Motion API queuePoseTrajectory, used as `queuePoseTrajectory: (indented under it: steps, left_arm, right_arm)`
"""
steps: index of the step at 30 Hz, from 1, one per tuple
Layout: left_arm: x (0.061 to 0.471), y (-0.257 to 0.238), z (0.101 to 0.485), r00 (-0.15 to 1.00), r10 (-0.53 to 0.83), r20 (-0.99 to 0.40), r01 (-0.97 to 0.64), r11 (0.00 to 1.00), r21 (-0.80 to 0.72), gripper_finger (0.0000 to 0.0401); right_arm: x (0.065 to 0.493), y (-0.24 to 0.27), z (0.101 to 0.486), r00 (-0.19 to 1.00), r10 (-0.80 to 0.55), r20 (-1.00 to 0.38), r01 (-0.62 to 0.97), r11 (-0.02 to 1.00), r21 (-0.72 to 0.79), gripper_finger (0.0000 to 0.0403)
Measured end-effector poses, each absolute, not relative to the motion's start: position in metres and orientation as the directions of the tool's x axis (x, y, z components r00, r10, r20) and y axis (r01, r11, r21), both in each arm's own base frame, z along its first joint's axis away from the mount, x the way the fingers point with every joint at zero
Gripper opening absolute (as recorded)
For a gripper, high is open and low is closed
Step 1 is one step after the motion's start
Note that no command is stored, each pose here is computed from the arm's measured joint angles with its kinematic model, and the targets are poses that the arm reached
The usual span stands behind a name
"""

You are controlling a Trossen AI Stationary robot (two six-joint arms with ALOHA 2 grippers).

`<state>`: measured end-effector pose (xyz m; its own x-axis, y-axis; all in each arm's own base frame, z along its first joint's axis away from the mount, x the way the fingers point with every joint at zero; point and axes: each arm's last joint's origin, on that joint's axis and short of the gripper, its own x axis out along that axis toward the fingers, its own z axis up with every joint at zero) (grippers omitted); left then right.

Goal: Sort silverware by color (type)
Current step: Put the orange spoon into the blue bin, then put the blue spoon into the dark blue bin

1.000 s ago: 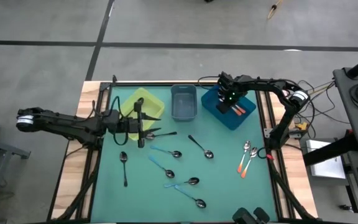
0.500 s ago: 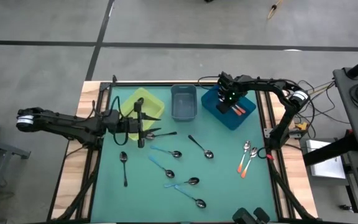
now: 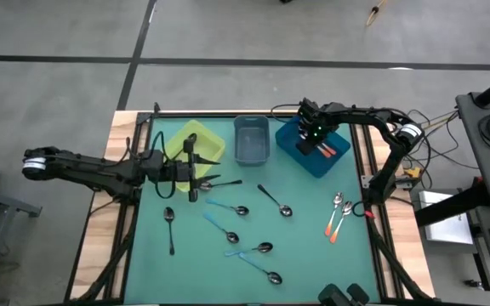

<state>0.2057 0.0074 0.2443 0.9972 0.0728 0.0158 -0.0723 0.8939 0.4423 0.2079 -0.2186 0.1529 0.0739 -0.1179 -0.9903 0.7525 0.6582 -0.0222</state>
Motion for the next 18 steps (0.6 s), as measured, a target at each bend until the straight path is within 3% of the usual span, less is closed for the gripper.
queuePoseTrajectory:
  steps: [9,18]
  left_arm:
    - [0.206,0.007,0.244,0.997,0.073,0.016,-0.072,0.896,0.439,0.0146]
    - [0.206,0.007,0.242,0.997,0.073,-0.007,-0.067,0.946,0.316,0.0146]
  right_arm:
    - [0.208,-0.219,0.153,0.07,-0.118,-0.991,0.76,0.65,-0.023,0.0088]
    - [0.215,-0.218,0.177,0.11,-0.15,-0.983,0.743,0.669,-0.019,0.0101]
